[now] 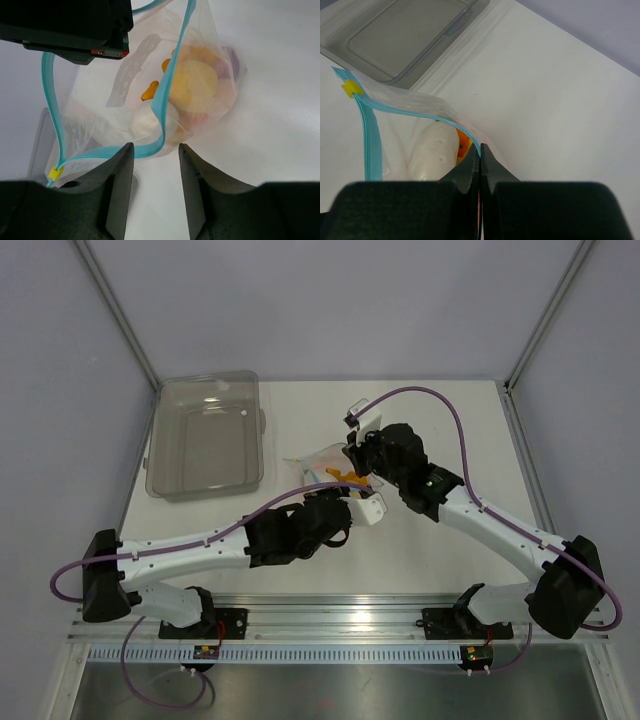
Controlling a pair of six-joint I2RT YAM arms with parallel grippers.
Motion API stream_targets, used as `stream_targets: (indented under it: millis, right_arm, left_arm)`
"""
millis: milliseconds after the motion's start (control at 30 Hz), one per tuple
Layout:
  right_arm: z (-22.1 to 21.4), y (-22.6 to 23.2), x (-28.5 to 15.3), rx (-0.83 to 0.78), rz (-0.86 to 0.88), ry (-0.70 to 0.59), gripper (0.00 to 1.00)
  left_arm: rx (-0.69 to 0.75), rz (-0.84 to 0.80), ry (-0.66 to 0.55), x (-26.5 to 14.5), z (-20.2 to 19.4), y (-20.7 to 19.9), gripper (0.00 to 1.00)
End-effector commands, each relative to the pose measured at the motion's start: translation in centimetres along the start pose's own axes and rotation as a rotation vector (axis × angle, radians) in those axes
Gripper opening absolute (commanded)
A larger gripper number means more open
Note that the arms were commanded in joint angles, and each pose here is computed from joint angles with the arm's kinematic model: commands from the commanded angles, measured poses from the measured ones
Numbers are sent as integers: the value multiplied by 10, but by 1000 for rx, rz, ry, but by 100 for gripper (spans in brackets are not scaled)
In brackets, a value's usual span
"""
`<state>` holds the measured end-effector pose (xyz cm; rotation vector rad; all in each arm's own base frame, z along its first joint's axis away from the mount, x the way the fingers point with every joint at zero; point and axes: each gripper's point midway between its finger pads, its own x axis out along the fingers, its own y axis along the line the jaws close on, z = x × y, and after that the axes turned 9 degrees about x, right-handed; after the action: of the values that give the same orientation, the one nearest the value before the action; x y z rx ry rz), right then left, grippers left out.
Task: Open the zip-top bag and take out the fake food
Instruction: Open the zipper of the food storage bag at the center of the board.
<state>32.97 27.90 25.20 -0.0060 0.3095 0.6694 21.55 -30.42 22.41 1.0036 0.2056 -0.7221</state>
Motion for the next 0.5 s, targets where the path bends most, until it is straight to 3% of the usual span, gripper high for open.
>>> stream_targets:
  millis: [0, 233, 467]
  right_arm:
    - [21, 2, -2, 6, 12, -79, 0]
    - [23, 10, -7, 10, 60, -90, 0]
    - [22, 12, -8, 12, 72, -86, 1]
  left_arm:
    - [-9, 64, -83, -12, 8, 18, 45]
    - [-75, 100, -208, -20, 8, 33, 49]
    - [-53, 65, -254, -12, 10, 26, 50]
